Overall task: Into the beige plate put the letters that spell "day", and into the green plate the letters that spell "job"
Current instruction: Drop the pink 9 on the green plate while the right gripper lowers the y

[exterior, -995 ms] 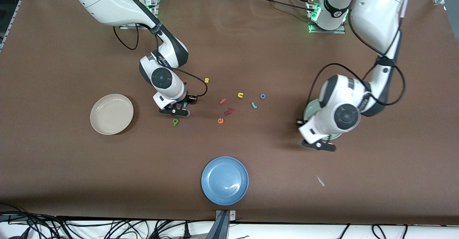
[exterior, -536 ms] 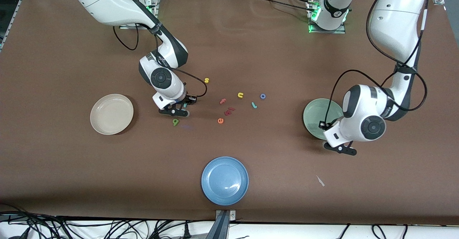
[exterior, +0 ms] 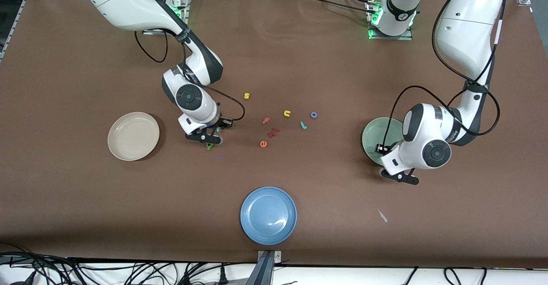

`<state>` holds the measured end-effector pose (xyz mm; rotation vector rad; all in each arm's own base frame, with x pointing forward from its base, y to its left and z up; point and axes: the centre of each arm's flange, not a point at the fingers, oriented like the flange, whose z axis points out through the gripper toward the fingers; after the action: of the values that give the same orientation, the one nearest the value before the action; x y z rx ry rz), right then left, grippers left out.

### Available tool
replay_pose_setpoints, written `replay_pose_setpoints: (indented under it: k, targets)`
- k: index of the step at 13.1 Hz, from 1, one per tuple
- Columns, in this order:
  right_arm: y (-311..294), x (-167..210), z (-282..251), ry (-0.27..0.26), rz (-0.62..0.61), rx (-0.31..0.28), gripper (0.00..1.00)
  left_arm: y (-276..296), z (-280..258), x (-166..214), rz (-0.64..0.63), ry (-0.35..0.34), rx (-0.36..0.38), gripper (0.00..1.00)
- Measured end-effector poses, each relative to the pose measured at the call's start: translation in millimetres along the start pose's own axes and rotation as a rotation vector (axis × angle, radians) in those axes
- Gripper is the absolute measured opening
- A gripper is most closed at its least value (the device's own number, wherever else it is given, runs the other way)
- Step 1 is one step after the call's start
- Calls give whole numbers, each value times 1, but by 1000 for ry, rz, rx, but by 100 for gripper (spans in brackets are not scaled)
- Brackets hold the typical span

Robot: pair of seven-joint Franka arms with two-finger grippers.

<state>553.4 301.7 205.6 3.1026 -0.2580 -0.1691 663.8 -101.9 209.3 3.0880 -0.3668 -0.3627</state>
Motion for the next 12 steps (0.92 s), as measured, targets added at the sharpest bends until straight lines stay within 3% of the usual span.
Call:
replay_pose_setpoints:
  k: [2,3,7,12]
  targets:
    - [21,15,-19,12,-45,-36,26,17,-25,-1,11,26,0,95]
    - [39,25,-28,15,-81,-58,26,34,-37,-2,-4,36,-4,100]
    - [112,51,-40,9,-208,-124,26,140,-51,-9,-205,38,-56,100]
    - [197,64,-25,56,-380,-137,26,234,-24,-21,-492,41,-62,100]
